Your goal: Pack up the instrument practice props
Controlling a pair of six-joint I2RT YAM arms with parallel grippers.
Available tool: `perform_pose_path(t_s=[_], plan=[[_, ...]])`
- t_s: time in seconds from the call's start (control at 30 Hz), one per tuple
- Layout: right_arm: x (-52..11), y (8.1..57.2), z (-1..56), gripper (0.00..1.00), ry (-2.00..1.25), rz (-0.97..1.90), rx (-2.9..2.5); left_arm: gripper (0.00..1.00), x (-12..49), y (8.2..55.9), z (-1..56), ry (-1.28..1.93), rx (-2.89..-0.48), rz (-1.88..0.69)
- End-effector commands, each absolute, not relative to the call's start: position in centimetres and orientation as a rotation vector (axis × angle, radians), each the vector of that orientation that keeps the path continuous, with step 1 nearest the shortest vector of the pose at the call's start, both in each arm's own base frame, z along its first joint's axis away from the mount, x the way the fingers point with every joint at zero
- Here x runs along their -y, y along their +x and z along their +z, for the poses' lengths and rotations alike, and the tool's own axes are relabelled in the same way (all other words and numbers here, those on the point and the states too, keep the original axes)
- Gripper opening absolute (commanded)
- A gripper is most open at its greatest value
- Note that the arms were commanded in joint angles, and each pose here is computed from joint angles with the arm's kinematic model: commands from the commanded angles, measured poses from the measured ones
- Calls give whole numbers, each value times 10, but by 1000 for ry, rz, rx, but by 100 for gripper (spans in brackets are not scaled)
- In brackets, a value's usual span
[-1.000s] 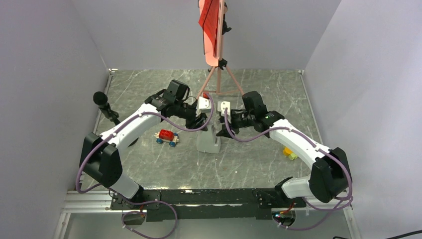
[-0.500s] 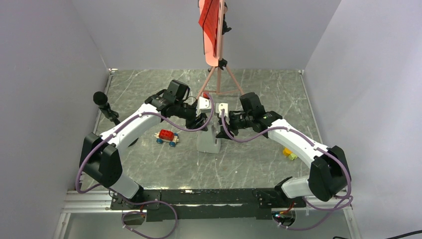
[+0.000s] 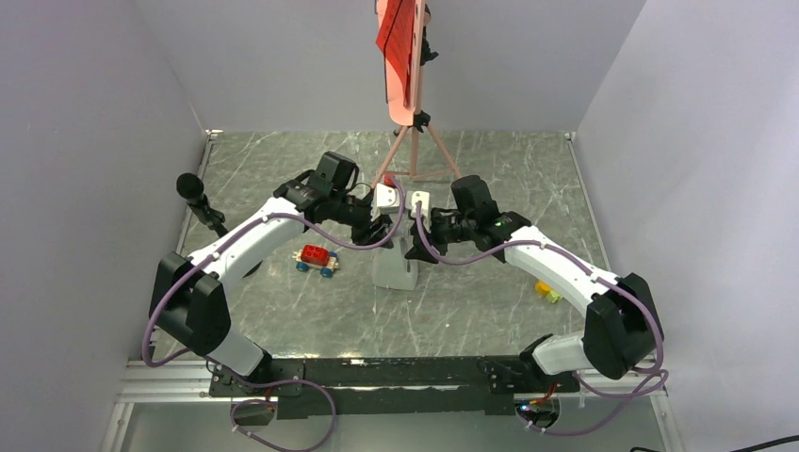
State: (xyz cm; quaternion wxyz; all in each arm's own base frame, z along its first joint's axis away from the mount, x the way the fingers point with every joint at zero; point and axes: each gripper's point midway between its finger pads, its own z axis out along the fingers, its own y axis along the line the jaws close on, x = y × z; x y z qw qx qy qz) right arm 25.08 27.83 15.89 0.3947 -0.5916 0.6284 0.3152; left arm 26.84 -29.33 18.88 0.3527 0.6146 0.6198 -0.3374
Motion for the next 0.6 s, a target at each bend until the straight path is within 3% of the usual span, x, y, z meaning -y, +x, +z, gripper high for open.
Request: perform_pose_path(t_s=[0.0, 0.57], plan=[[-280, 245, 148, 0, -1458, 862, -1662, 1, 291, 265, 184, 1579, -1635, -874], [-273, 246, 124, 0, -1498, 774, -1677, 1, 291, 263, 178, 1584, -1635, -883]])
